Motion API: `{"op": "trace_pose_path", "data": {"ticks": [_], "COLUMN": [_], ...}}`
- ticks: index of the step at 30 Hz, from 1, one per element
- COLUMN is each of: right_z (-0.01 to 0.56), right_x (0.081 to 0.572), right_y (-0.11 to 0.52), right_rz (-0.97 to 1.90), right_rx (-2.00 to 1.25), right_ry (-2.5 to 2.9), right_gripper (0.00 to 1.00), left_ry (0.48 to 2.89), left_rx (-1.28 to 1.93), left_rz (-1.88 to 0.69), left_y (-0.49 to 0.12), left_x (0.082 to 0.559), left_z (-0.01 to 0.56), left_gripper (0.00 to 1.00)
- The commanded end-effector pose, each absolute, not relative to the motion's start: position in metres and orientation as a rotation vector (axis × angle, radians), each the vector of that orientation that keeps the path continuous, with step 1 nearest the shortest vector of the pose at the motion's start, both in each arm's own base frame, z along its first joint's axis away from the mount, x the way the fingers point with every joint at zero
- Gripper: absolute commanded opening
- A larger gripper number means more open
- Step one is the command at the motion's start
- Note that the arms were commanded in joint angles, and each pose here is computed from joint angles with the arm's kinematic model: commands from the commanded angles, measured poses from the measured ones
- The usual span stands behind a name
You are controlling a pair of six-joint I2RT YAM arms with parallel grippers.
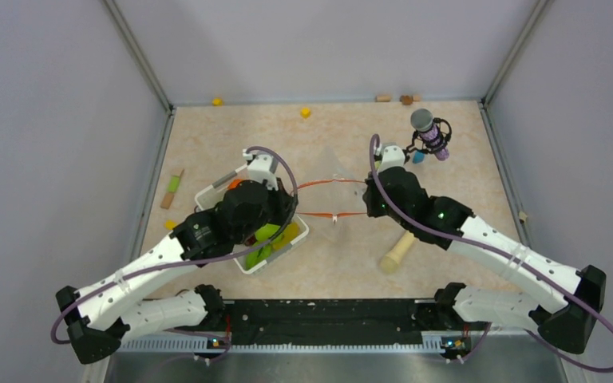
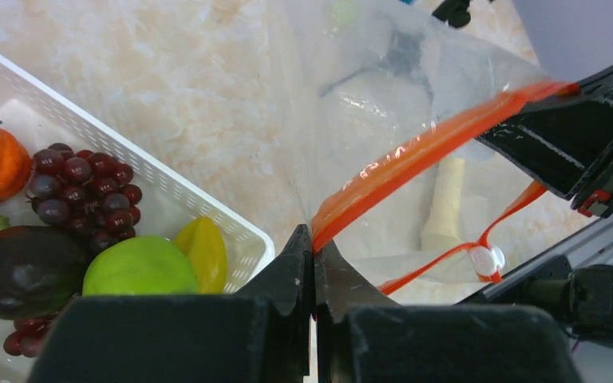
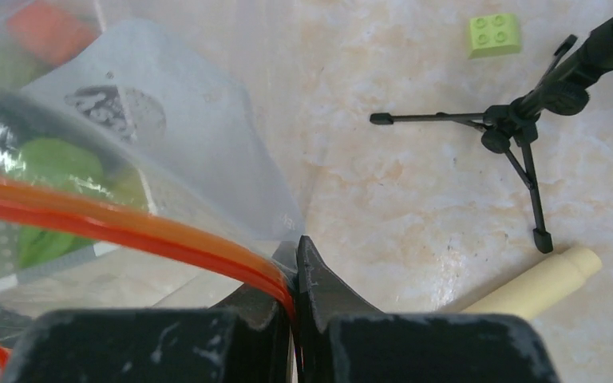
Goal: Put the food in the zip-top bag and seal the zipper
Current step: Open the zipper of the food storage bag at the center of the board, then pick up the fake fruit from the bin.
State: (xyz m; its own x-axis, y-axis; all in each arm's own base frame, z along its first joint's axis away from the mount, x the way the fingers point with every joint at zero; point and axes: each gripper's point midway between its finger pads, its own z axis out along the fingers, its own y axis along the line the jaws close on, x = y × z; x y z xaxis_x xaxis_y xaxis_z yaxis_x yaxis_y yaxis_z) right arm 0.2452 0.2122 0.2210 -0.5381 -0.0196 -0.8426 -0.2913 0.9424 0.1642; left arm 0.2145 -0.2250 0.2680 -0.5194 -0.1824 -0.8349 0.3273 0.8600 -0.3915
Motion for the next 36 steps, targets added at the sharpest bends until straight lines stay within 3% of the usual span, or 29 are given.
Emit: {"op": "trace_pose_path", "data": {"ticks": [1, 4, 8, 10, 14, 23, 31, 36], "right_z": [0.211, 0.217, 0.225, 0.226, 0.220, 0.190, 0.175, 0.163], "right_x": [0.235, 0.231, 0.229, 0.231, 0.241, 0.260, 0.265, 0.268], "right_y": [0.212, 0.216, 0.214, 0.212, 0.209, 0.237, 0.258, 0.266], "right_rz": [0.386, 0.418, 0.415, 0.391, 0.314, 0.297, 0.345, 0.344], "right_rx": [-0.358, -0.376, -0.377, -0.382, -0.352, -0.300, -0.262, -0.274], "right_ry": [2.157, 2.157, 2.162, 2.169, 2.189, 2.295, 2.362, 2.387], "right_gripper": [0.00, 0.00, 0.00, 0.00, 0.00, 0.01, 0.05, 0.05], "left_ry": [2.059, 2.070, 2.061, 2.042, 1.995, 2.042, 2.165, 2.190], "left_rx": [0.266, 0.306, 0.328, 0.321, 0.355, 0.217, -0.182, -0.313], "left_rz": [-0.693, -0.749, -0.756, -0.751, -0.806, -0.755, -0.375, -0.266], "left_y": [-0.253, -0.273, -0.280, -0.277, -0.274, -0.235, -0.151, -0.134], "left_x": [0.215, 0.216, 0.219, 0.220, 0.210, 0.196, 0.199, 0.199], "left_z": [0.249, 0.244, 0.242, 0.245, 0.257, 0.239, 0.183, 0.158], "left_gripper": [0.00, 0.20, 0.59, 0.74, 0.96, 0.97, 0.97, 0.97]}}
